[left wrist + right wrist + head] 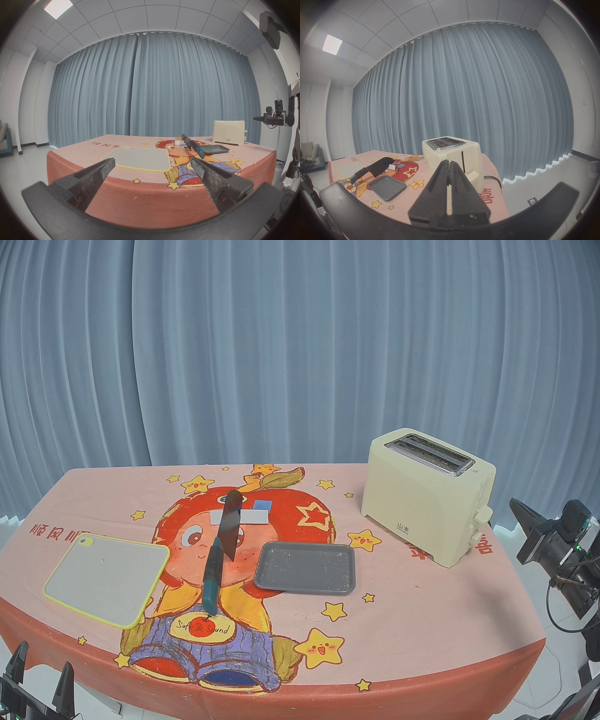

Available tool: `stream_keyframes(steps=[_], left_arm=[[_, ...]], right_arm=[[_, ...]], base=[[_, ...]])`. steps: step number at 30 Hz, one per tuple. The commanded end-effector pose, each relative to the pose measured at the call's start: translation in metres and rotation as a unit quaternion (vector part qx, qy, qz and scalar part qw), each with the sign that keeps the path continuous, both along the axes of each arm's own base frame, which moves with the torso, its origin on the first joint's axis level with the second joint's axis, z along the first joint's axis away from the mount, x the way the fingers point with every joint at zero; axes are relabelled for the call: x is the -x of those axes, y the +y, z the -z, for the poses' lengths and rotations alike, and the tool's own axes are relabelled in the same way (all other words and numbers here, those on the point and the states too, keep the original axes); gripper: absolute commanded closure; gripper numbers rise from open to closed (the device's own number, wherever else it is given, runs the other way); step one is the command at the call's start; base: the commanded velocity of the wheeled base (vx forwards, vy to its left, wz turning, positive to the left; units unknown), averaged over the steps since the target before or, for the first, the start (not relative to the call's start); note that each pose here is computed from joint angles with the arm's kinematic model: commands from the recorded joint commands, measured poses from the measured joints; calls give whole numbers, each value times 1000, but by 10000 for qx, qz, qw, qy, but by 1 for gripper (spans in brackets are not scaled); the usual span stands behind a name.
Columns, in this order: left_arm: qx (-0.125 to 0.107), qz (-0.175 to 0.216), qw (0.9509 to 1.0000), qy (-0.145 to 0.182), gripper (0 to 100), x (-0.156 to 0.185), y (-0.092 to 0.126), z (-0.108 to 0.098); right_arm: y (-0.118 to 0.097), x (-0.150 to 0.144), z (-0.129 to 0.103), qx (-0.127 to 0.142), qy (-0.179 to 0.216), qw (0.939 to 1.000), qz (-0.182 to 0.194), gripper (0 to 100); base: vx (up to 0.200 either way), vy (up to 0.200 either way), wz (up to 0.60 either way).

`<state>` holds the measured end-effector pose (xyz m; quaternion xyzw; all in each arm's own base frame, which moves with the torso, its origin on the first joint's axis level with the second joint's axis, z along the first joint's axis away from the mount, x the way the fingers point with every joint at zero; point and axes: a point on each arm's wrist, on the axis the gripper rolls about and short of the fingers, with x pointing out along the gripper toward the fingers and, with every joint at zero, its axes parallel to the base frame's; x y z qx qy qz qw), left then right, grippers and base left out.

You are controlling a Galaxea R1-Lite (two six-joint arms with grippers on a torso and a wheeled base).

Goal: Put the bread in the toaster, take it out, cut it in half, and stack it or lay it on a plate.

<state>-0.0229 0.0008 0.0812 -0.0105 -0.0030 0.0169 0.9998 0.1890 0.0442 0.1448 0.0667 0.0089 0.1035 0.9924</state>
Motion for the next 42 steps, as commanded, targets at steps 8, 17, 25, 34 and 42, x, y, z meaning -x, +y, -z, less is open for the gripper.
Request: stream_keyframes(steps=[8,17,25,34,42], left_arm=[[3,0,10000,52,0,-1,0,5],[3,-7,10000,52,0,-1,0,5],[3,0,10000,52,0,-1,0,5],[3,-7,10000,52,0,-1,0,5],[3,0,10000,52,0,-1,0,5]], right_arm=[[4,2,4,24,101,9999,-102,100],[8,3,6,39,144,9998,-95,100],[9,3,8,50,181,9998,-118,100],[9,4,8,52,188,9997,-125,100],[10,5,11,72,255,9995,-164,100]], base=[[0,0,0],[0,0,0],[0,0,0],[0,0,0],[0,0,0]])
